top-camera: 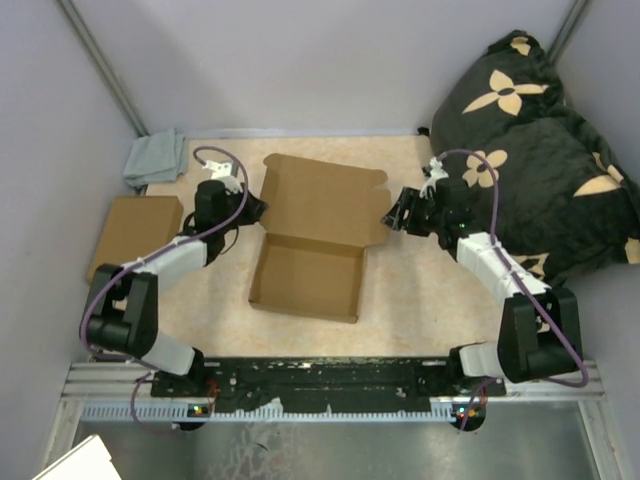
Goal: Fold the paper box
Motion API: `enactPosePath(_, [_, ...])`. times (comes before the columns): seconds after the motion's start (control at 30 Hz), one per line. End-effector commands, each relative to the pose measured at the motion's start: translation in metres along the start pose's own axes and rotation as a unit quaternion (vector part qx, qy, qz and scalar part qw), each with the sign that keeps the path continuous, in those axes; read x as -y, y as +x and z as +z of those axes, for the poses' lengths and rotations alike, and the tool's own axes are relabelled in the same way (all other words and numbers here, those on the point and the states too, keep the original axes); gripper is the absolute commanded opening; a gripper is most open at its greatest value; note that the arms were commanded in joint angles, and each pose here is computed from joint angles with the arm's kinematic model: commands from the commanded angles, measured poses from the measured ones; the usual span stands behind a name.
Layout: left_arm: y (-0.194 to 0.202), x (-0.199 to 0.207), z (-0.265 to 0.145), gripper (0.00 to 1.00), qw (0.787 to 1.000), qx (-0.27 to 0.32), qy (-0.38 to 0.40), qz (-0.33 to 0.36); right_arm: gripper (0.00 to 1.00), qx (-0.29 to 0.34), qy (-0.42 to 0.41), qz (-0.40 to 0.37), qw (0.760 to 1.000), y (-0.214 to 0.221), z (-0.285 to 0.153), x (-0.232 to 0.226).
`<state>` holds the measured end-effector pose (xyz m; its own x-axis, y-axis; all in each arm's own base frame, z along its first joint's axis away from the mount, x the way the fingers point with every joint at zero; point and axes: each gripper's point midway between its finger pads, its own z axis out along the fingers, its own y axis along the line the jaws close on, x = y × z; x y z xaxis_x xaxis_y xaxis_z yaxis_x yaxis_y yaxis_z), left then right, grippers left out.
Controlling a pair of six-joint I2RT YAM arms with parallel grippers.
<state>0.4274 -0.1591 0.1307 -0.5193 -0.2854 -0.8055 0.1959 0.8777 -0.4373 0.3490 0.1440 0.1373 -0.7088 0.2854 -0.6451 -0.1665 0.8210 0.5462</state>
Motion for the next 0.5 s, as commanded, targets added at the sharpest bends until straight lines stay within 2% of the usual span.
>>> enactPosePath(0.0, [-0.022,0.032,-0.033,0.0,0.989,0.104,0.083,0.06,0.6,0.048,0.024,-0.048,0.997,-0.046,-0.018,-0.012])
enactPosePath(0.13, [-0.024,0.045,-0.063,0.0,0.974,0.17,0.129,0.075,0.62,0.05,0.041,-0.063,0.996,-0.058,-0.019,-0.009])
enactPosePath(0.47, [-0.021,0.06,-0.111,0.0,0.946,0.249,0.183,0.096,0.64,0.024,0.052,-0.092,0.994,-0.065,-0.014,-0.008])
